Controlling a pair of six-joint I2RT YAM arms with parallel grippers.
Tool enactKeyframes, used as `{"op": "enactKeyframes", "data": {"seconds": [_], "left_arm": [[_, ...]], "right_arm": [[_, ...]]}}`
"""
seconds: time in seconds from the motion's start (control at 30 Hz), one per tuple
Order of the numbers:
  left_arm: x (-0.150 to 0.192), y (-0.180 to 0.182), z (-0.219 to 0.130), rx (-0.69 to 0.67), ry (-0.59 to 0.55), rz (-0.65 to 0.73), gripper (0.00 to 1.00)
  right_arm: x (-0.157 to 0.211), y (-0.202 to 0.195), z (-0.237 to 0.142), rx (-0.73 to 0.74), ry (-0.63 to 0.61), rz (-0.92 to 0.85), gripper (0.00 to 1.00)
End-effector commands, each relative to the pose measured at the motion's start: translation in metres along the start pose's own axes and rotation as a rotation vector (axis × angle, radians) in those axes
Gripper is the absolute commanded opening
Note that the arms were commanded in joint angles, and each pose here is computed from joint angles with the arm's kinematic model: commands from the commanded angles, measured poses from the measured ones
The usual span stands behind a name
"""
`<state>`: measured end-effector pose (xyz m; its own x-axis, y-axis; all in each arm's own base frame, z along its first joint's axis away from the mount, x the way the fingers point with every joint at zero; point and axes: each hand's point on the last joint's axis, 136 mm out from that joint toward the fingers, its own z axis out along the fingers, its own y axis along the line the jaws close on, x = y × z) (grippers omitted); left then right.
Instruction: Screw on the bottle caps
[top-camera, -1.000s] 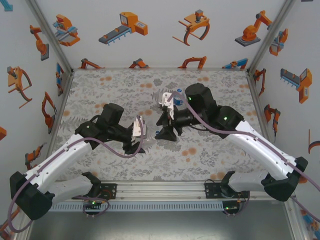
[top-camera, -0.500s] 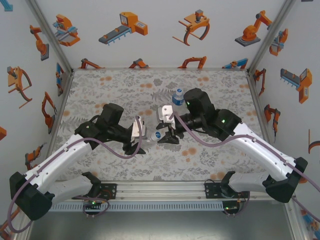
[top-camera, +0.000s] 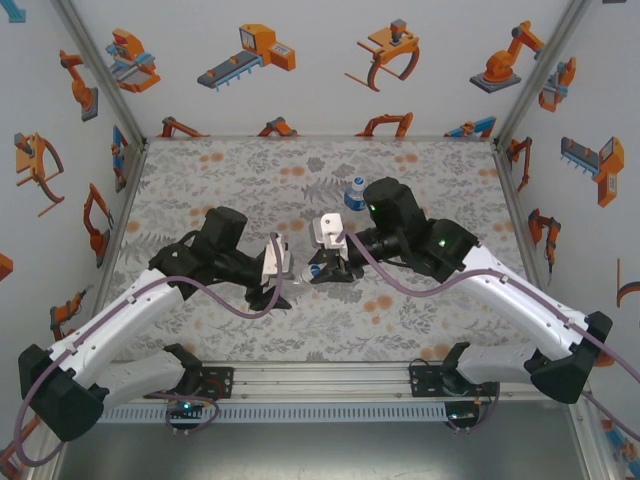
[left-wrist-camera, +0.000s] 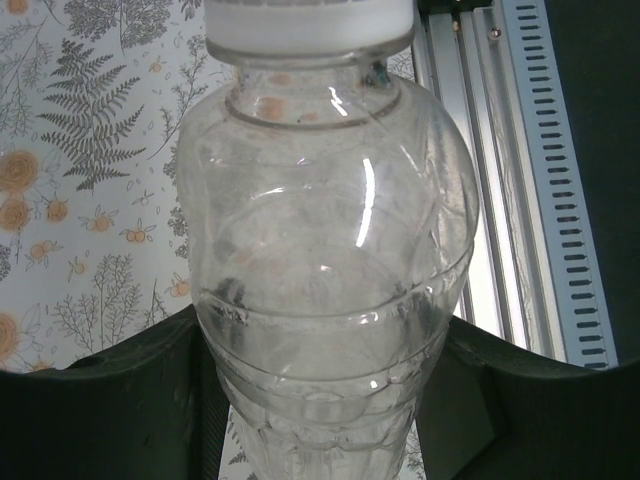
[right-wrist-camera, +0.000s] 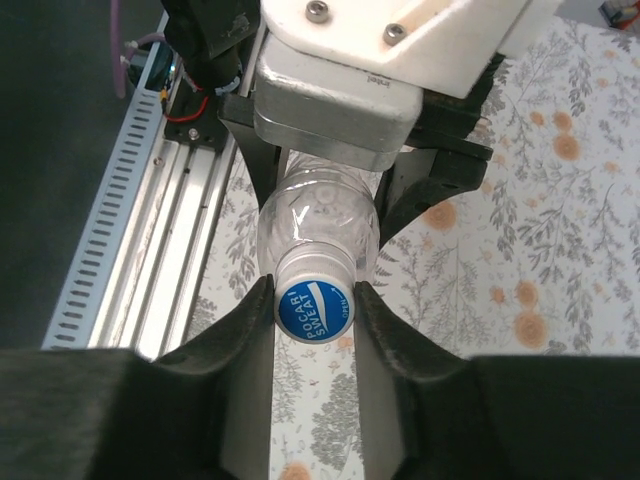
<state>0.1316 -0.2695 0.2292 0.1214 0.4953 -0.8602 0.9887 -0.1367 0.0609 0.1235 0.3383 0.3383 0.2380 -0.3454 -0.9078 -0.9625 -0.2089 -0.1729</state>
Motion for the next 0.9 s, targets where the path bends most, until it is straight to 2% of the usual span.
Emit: {"op": "enactKeyframes", "data": {"seconds": [0.0,0.1,0.23,0.47,0.67,0.73,0.87], "left_arm": [[-0.013,-0.003,-0.005,0.006,-0.042,0.048,0.00],[-0.013,-0.003,-0.005,0.002,-0.040,0.049,0.00],[-0.012,-0.001,-0.006,-0.013,-0.030,0.051,0.00],[-0.009,0.008,-0.006,-0.058,-0.010,0.039,0.00],[-0.009,0.010,-0.005,-0.065,-0.014,0.036,0.00],[-0.009,0.010,-0.006,-0.070,-0.011,0.036,0.00],[-0.008,0.012,-0.006,-0.082,-0.004,0.037,0.00]], "right_arm": [[-0.003,0.004,0.004,-0.025,-0.017,0.009,0.12],[-0.001,-0.005,0.004,0.030,-0.007,0.122,0.00],[0.006,-0.032,0.004,0.183,-0.023,0.432,0.00],[0.017,-0.061,0.002,0.350,-0.117,1.059,0.00],[0.059,-0.080,-0.005,0.579,-0.168,1.552,0.00],[0.064,-0.081,-0.003,0.596,-0.151,1.611,0.00],[0.069,-0.085,-0.002,0.629,-0.141,1.623,0.00]]}}
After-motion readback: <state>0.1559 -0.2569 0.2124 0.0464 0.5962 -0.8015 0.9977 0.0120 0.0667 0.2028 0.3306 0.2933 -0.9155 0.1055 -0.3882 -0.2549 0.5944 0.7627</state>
